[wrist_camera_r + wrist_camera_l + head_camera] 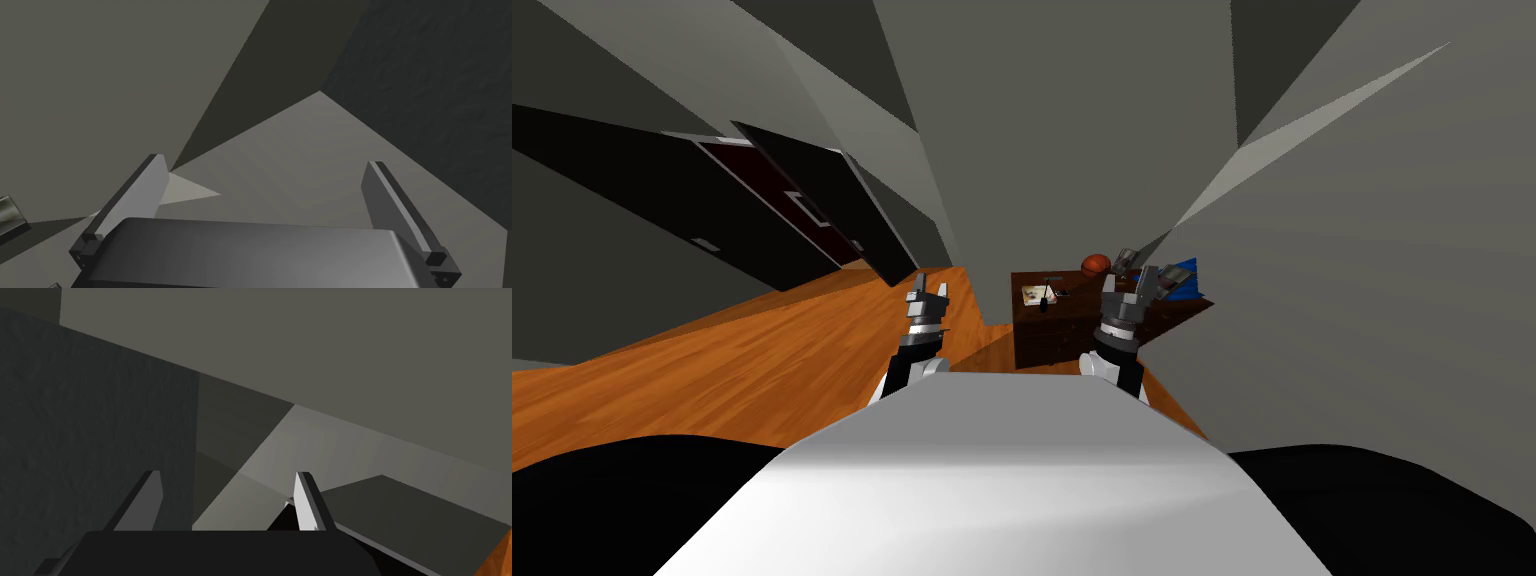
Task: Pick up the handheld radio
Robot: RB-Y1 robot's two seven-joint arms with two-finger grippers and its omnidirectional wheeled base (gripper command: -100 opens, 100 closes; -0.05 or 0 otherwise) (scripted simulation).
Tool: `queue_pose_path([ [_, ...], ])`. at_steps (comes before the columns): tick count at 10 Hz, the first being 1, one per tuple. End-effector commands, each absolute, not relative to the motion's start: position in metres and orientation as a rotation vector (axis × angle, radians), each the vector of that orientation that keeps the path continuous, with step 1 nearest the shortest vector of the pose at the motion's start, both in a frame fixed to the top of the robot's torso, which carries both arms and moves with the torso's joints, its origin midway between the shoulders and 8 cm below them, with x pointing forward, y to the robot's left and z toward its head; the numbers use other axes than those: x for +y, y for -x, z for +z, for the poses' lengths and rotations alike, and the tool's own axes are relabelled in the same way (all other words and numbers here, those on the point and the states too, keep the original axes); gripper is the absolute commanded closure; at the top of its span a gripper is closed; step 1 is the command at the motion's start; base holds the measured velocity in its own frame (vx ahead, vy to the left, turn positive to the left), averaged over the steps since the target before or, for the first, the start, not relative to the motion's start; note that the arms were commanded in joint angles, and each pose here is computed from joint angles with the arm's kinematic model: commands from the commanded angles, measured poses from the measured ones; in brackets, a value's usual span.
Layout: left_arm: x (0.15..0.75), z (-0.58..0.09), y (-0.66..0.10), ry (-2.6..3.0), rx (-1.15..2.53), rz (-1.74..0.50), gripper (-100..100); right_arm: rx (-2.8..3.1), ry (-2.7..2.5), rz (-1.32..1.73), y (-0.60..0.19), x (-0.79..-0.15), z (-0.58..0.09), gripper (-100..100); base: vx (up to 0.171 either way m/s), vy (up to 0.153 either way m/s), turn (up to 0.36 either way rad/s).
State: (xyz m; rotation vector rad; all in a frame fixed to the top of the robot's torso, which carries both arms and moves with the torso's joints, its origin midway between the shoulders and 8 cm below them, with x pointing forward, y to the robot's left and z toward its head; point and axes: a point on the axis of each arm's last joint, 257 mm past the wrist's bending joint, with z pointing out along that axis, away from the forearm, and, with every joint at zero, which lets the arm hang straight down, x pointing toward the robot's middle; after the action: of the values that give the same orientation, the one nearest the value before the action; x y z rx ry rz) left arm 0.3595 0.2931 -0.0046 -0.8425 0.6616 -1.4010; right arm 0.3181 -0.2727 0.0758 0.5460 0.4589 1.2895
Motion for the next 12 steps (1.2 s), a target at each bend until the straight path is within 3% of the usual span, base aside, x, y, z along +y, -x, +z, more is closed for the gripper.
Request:
queue_pose_path([
  [1,0.293,-0.005,-0.360,0.842,0.662,-1.401,0,0.531,-0.534,1.256,-0.325,-0.270,0.062,-100,-0.005,0.020,0.053],
  [12,0.293,-0.005,-0.360,0.843,0.662,-1.401,0,1.121,-0.473,0.856,-0.352,-0.297,-0.103,-100,0.000,0.066,0.057],
])
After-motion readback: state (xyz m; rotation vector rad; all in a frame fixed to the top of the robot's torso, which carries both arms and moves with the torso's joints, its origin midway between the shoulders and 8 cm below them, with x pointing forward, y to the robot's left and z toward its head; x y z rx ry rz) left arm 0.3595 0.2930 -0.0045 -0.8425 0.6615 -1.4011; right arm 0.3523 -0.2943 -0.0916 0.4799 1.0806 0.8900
